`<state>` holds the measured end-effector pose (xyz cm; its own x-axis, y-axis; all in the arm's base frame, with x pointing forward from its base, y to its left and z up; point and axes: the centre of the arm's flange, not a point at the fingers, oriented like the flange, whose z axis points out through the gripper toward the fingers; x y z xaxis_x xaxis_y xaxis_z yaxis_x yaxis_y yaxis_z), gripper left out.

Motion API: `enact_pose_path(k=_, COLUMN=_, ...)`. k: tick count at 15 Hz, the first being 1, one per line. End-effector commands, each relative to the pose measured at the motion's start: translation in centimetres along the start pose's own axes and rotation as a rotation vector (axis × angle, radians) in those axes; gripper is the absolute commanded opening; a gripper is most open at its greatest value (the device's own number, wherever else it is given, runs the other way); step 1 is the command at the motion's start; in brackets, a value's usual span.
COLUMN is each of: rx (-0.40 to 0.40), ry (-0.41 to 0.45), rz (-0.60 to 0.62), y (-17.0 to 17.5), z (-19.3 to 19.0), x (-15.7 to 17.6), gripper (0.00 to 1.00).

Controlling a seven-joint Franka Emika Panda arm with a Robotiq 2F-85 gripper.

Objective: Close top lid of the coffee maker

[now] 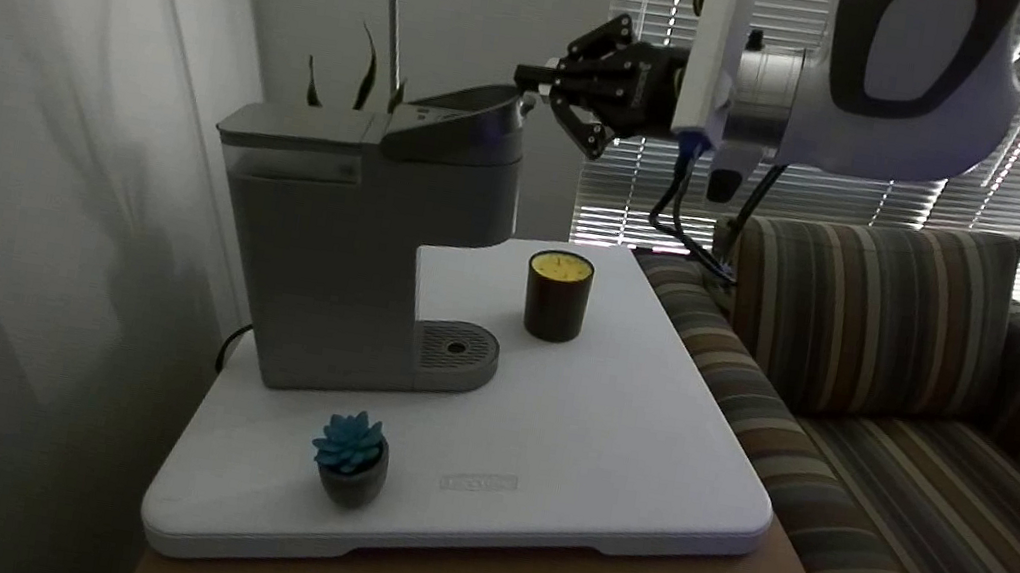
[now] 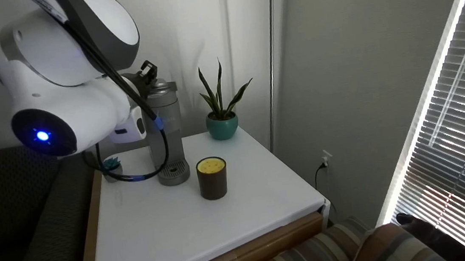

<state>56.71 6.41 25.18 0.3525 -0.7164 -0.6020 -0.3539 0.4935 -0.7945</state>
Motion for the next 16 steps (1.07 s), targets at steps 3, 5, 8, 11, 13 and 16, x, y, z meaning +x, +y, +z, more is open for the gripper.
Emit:
enact_pose_path(k=3, rx=-0.046, ry=0.013, rz=0.086, y=4.0, z=-0.6, x=0.7, gripper=0.00)
enact_pose_path(k=5, rx=-0.067, ry=0.027, rz=0.096, y=4.7, z=-0.7, x=0.9, gripper=0.00)
enact_pose_path(k=8, rx=-0.076, ry=0.039, rz=0.113, y=5.8, z=-1.0, x=1.2, gripper=0.00)
enact_pose_path(k=11, rx=-0.092, ry=0.053, rz=0.129, y=7.6, z=-1.3, x=1.9, gripper=0.00)
enact_pose_path(k=13, rx=-0.083, ry=0.046, rz=0.131, y=7.6, z=-1.1, x=1.8, gripper=0.00)
enact_pose_path(k=16, rx=-0.069, ry=0.037, rz=0.129, y=7.3, z=-1.1, x=1.6, gripper=0.00)
